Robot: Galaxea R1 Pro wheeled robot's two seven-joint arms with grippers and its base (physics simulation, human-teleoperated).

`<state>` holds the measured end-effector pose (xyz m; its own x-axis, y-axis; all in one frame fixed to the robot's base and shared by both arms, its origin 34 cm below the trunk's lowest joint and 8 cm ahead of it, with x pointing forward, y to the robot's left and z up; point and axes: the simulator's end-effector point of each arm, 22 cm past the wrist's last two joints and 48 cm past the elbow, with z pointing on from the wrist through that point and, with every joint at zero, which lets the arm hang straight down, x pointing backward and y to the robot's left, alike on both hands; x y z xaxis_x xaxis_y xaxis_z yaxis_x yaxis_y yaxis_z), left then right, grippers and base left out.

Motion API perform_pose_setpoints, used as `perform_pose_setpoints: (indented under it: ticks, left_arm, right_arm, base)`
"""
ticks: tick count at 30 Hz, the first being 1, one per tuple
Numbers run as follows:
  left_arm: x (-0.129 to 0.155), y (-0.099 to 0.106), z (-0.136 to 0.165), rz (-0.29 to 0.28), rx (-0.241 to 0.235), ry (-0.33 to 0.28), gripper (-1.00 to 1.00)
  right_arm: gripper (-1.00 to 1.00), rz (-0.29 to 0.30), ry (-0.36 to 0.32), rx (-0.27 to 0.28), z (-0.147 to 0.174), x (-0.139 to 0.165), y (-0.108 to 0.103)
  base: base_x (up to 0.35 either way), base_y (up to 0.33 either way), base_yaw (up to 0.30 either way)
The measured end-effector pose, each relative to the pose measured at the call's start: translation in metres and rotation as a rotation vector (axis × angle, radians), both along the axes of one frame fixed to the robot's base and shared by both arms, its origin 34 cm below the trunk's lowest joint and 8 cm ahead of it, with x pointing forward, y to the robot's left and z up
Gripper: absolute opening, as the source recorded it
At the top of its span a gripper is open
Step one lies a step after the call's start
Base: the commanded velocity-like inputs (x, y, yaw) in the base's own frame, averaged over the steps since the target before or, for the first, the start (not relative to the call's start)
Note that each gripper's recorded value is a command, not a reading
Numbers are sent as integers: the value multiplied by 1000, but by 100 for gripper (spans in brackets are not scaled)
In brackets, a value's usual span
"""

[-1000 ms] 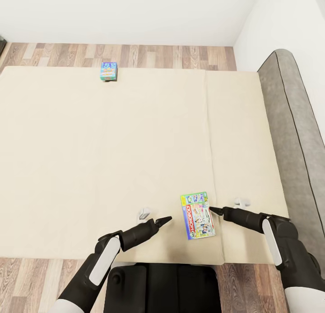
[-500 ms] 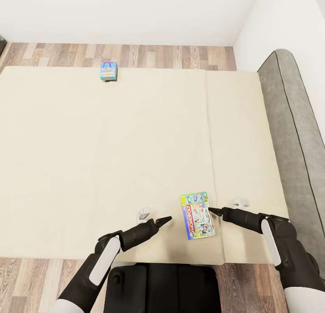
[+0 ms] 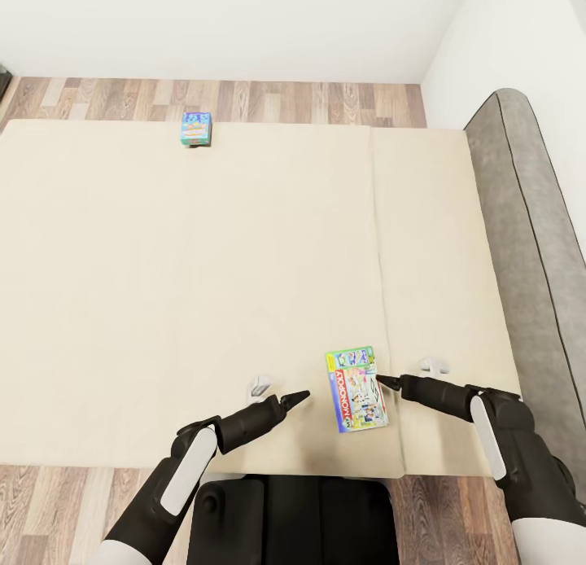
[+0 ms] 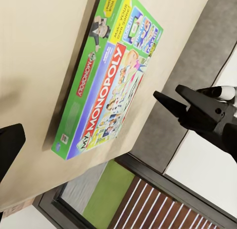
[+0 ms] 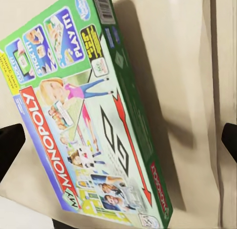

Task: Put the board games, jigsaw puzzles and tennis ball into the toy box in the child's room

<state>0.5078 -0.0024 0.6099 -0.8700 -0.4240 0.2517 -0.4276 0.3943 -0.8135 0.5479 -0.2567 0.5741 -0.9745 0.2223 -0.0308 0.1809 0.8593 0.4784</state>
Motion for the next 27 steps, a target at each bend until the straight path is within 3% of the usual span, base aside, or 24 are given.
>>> perform_pose_setpoints:
  ticks: [10,27]
  left_arm:
    - [0,0,0,0,0,0,100]
    - [0,0,0,0,0,-1,100]
  right_arm:
    - [100,-9,82,-81,-22,-26,-15]
    - [100,28,123,-98,-32,-42,-7]
  base:
    - [0,0,0]
    - [0,0,0]
